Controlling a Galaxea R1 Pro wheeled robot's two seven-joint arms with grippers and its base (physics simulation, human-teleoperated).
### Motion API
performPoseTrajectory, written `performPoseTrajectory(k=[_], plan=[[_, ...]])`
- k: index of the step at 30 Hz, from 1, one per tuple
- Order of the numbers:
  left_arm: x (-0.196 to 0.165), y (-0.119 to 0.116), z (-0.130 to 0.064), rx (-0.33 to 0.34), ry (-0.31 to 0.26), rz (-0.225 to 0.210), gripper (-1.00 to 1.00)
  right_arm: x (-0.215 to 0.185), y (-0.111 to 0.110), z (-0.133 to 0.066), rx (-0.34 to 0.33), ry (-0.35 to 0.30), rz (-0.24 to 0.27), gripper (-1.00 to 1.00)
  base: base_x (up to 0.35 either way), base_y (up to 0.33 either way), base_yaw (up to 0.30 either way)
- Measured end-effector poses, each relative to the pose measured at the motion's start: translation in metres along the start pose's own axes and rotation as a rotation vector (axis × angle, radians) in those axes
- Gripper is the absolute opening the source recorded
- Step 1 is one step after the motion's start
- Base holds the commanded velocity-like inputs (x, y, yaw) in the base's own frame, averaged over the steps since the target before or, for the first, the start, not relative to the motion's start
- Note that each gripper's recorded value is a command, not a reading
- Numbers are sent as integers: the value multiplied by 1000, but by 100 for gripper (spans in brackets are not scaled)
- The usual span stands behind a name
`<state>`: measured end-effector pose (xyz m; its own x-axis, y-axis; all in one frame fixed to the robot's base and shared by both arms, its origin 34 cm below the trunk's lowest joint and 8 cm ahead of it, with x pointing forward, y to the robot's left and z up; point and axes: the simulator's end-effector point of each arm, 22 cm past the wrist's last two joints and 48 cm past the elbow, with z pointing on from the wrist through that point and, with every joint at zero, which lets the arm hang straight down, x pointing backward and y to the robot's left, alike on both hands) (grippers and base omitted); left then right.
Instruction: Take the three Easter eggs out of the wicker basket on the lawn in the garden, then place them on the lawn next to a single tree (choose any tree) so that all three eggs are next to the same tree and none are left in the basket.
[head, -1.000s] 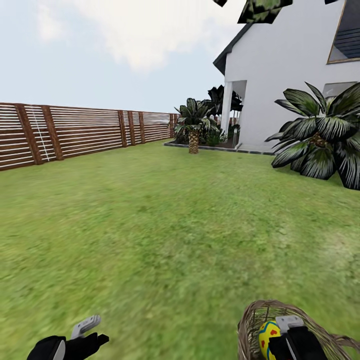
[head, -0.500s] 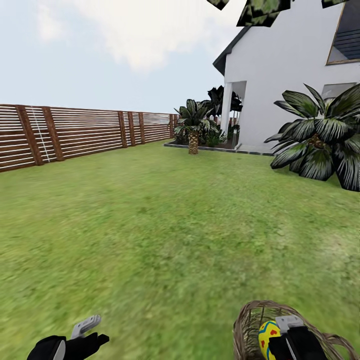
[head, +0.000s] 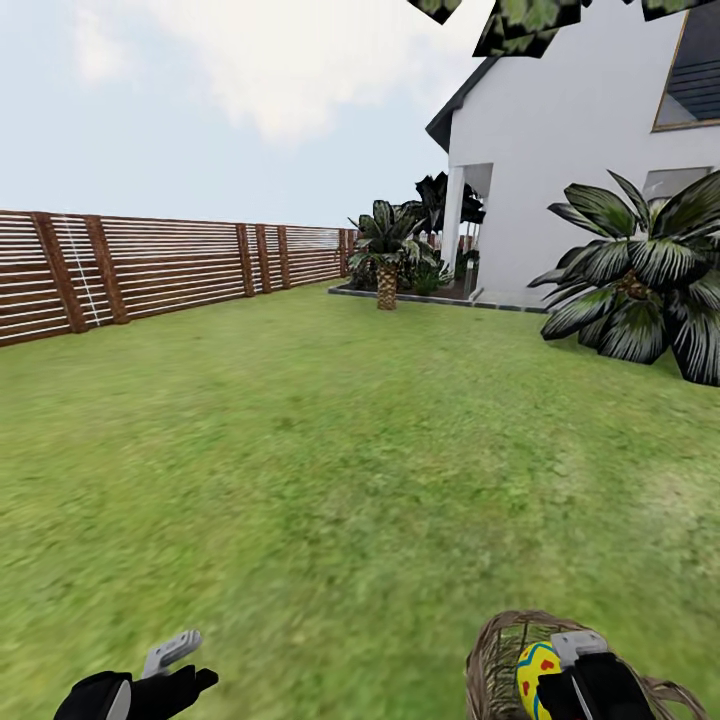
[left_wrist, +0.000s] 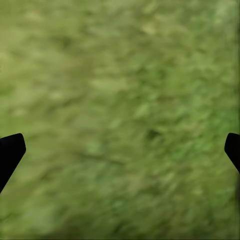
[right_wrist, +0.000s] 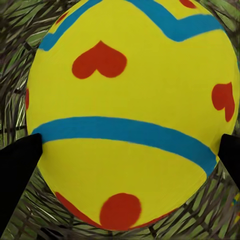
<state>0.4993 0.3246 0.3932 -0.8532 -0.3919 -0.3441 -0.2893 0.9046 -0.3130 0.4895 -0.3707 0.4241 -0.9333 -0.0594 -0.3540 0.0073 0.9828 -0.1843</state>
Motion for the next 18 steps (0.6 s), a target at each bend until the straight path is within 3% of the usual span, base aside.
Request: performPoseTrajectory(k=[18], plan=[[-20,-15,-31,2,1,0,100,-21,-7,-32,0,1,0,-100,0,0,0]])
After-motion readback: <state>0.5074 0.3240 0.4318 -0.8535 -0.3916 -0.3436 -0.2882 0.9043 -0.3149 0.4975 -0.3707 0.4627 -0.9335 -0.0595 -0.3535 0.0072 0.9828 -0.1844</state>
